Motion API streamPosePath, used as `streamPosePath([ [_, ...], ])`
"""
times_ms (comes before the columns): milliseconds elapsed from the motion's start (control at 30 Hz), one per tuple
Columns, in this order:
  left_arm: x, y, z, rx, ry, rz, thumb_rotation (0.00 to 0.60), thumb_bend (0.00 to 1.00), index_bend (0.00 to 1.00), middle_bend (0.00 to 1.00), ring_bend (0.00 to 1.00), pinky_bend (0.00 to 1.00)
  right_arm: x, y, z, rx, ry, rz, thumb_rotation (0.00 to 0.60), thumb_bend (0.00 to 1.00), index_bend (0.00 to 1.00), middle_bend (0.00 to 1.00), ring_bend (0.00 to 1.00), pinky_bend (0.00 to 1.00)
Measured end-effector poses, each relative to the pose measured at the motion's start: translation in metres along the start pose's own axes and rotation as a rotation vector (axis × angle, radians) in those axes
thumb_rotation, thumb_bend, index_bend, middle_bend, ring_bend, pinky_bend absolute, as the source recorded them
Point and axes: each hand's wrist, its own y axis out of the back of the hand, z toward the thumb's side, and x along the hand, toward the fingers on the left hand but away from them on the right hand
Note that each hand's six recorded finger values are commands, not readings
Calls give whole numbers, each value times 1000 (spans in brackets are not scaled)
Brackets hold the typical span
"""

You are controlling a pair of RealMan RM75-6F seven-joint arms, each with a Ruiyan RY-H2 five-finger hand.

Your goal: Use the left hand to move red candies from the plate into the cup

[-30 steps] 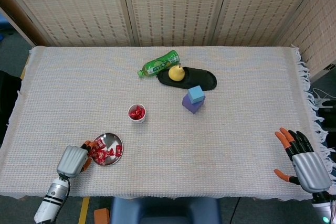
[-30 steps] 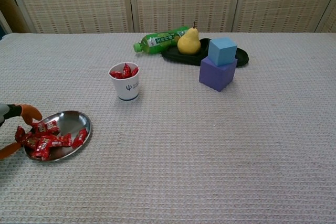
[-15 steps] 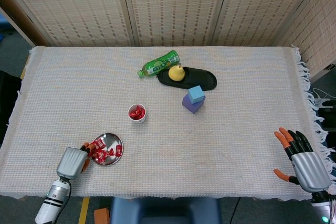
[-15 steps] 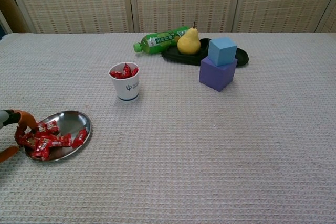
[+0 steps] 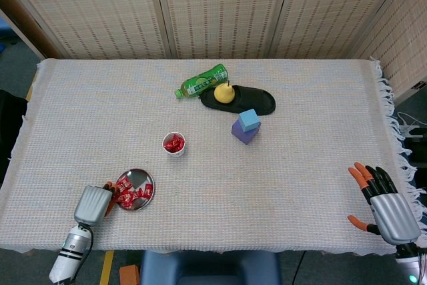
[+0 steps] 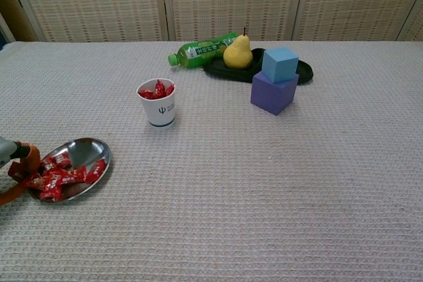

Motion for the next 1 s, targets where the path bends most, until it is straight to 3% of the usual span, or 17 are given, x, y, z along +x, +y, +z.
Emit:
streamPosePath([
  [667, -1, 7, -6, 14, 8, 48, 600, 380, 528, 540, 809, 1000, -2, -2, 0, 1, -1, 11, 600, 0, 0, 0, 0, 0],
  [1000, 14, 41, 1, -22, -9, 129, 600, 381, 528, 548, 810, 1000, -4, -2, -1, -1, -4, 12, 600, 0, 0, 0, 0, 0],
])
